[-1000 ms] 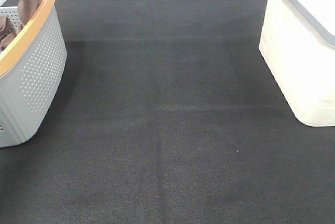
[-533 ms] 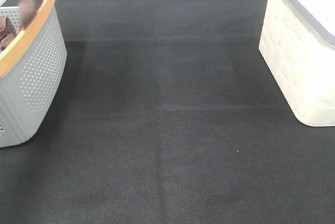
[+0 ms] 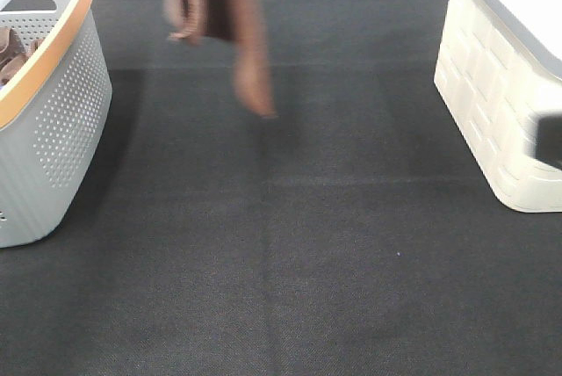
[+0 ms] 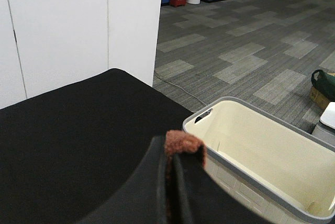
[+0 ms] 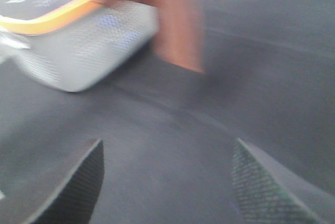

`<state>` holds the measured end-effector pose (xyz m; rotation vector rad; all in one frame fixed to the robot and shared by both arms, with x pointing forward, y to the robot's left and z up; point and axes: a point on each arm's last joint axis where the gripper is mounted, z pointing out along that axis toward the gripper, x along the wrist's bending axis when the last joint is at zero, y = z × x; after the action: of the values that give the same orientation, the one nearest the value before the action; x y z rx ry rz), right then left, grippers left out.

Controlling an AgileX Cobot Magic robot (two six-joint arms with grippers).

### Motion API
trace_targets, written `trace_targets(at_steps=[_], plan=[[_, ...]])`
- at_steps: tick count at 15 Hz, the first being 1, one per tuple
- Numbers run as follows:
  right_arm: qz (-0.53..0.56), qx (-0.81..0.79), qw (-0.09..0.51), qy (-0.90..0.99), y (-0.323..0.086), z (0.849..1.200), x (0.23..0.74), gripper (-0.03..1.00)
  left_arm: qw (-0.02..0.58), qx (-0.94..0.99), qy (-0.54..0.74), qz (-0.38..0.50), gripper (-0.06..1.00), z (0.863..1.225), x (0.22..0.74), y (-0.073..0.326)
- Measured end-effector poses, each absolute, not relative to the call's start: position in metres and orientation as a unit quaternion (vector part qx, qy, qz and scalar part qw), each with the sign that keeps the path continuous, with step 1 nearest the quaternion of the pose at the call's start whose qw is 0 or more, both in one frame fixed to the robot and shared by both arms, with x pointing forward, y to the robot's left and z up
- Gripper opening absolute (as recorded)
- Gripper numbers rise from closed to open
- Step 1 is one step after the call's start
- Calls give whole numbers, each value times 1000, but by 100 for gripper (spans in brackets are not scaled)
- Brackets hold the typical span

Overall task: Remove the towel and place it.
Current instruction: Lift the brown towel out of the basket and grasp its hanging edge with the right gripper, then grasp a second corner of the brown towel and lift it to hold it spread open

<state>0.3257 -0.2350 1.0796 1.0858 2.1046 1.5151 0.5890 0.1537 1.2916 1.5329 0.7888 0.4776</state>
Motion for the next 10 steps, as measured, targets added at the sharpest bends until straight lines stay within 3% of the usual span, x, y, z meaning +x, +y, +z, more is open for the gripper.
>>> trace_targets(at_steps=[5,10], plan=[[538,280,141,782,-190,1077,400,66,623,670,346,206,0,1288,593,152],[515,215,201,805,-106,1082,439,64,622,672,348,200,0,1286,594,151]])
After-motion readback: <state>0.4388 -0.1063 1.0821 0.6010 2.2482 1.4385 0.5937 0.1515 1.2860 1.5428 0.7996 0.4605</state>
